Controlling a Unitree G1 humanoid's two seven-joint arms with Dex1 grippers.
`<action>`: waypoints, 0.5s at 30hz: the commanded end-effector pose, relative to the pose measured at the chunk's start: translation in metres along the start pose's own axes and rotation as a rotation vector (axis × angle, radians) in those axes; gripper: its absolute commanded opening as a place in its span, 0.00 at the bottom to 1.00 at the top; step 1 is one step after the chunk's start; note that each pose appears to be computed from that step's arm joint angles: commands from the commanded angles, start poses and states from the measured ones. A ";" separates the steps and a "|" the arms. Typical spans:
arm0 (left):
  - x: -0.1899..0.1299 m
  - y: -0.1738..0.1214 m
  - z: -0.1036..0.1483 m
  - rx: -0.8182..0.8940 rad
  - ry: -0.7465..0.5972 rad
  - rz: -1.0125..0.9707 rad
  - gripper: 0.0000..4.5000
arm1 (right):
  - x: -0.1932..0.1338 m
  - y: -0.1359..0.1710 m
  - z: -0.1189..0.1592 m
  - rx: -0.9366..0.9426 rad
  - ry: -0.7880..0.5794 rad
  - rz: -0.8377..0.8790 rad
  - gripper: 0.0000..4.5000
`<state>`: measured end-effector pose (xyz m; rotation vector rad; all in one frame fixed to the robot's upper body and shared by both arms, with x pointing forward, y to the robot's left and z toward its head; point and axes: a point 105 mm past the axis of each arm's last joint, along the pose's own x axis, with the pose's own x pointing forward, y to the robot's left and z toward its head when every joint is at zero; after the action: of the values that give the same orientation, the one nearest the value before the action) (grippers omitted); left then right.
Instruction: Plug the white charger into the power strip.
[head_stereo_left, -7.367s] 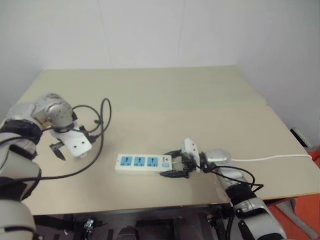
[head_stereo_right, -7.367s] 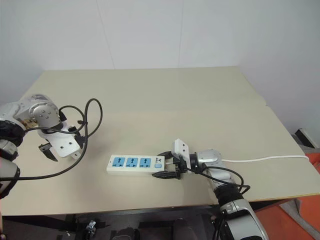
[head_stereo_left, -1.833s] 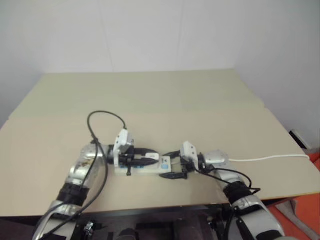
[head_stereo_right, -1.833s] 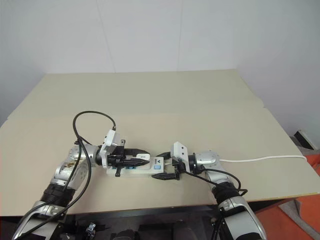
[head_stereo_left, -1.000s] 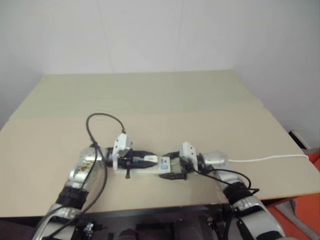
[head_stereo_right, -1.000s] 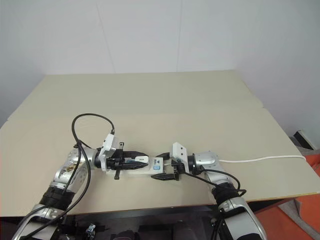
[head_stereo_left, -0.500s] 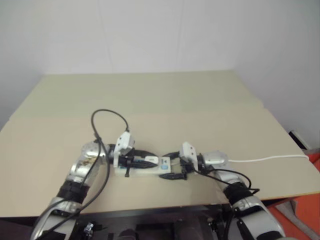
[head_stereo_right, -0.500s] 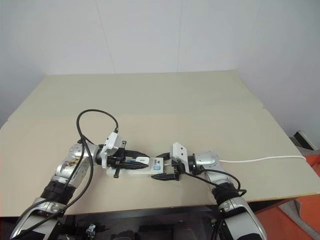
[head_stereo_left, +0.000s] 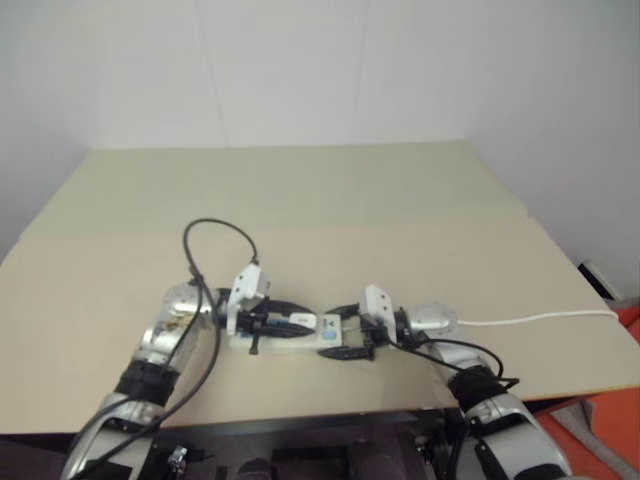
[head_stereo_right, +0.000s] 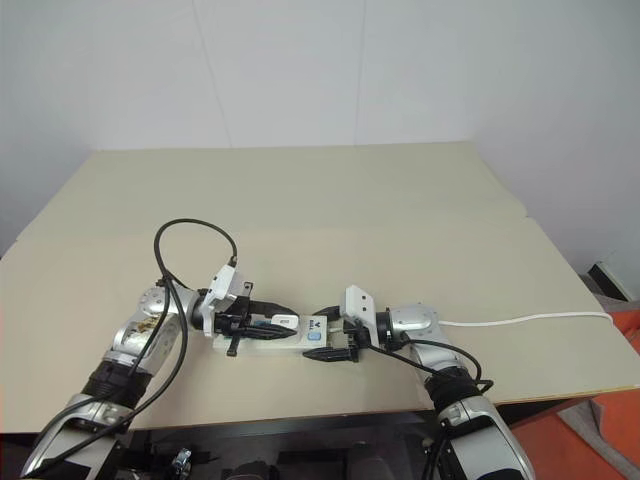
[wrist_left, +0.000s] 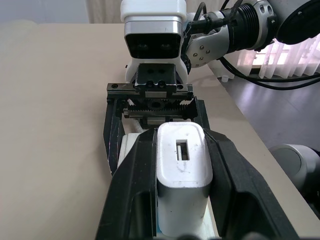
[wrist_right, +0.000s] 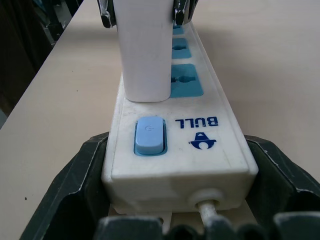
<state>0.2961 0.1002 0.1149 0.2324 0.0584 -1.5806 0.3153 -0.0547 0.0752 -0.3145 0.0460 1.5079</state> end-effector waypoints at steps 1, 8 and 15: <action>-0.003 -0.022 -0.051 -0.164 0.156 -0.038 0.23 | -0.002 0.002 -0.004 0.012 0.021 0.005 0.76; -0.004 -0.020 -0.050 -0.162 0.158 -0.036 0.23 | -0.002 0.000 -0.003 0.010 0.021 0.005 0.76; -0.007 -0.018 -0.047 -0.157 0.165 -0.041 0.57 | -0.002 -0.001 -0.003 0.010 0.022 0.003 0.76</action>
<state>0.2921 0.1101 0.0972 0.2666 0.1662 -1.5799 0.3156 -0.0556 0.0748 -0.3172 0.0512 1.5092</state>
